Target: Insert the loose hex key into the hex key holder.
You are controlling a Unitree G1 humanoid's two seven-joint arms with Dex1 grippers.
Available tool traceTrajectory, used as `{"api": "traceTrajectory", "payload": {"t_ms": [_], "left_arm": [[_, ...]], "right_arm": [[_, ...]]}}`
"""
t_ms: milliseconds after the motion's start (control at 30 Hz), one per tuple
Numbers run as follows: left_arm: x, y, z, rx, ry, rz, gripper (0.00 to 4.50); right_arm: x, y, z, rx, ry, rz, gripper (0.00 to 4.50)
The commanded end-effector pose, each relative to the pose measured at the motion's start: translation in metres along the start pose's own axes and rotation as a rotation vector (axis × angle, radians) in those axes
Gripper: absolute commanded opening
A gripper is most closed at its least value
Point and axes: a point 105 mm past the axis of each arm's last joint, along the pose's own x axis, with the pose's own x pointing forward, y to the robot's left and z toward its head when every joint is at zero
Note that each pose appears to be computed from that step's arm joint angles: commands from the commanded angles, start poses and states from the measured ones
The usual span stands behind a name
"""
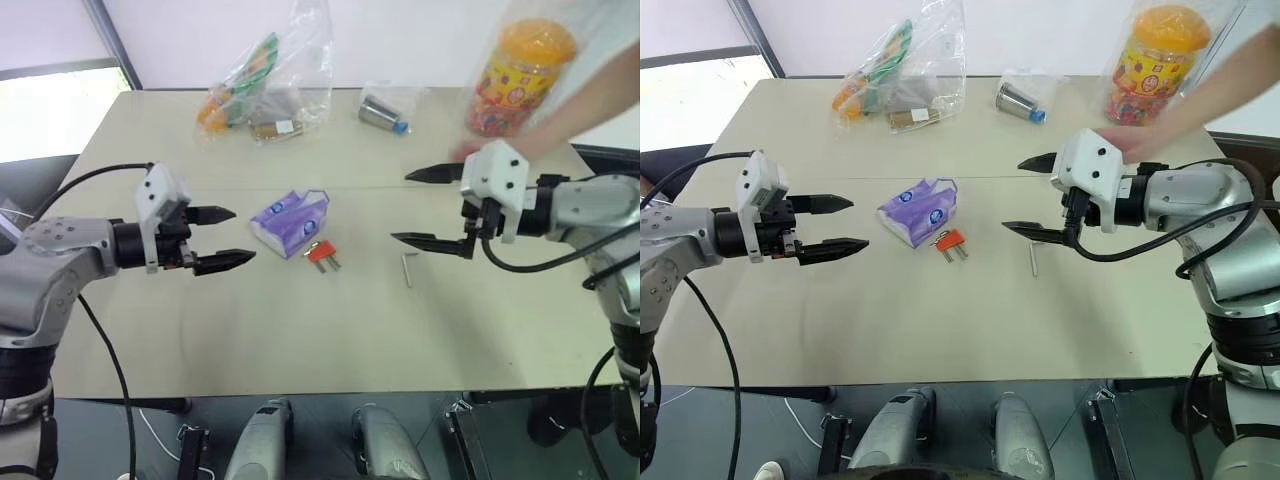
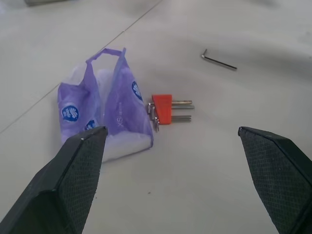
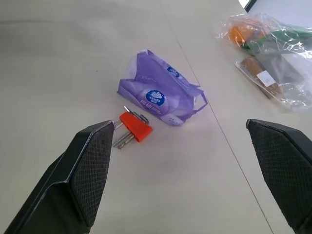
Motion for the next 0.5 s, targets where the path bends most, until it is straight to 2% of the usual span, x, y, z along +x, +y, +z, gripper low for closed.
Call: {"api": "traceTrajectory", "payload": {"t_ms": [33, 233, 500], "left_arm": [[-0.008, 0.009, 0.004, 0.069, 0.012, 0.056, 4.49], [-0.001, 0.031, -0.025, 0.095, 0.083, 0.106, 4.49], [0.039, 0.060, -0.034, 0.100, 0.053, 0.084, 4.49]], "right_arm": [[0.004, -0.001, 0.018, -0.049, -0.052, -0.019, 4.50], [0.011, 0.008, 0.018, -0.041, -0.065, -0.018, 4.50], [0.018, 0.012, 0.018, -0.043, -0.078, -0.030, 4.50]]}}
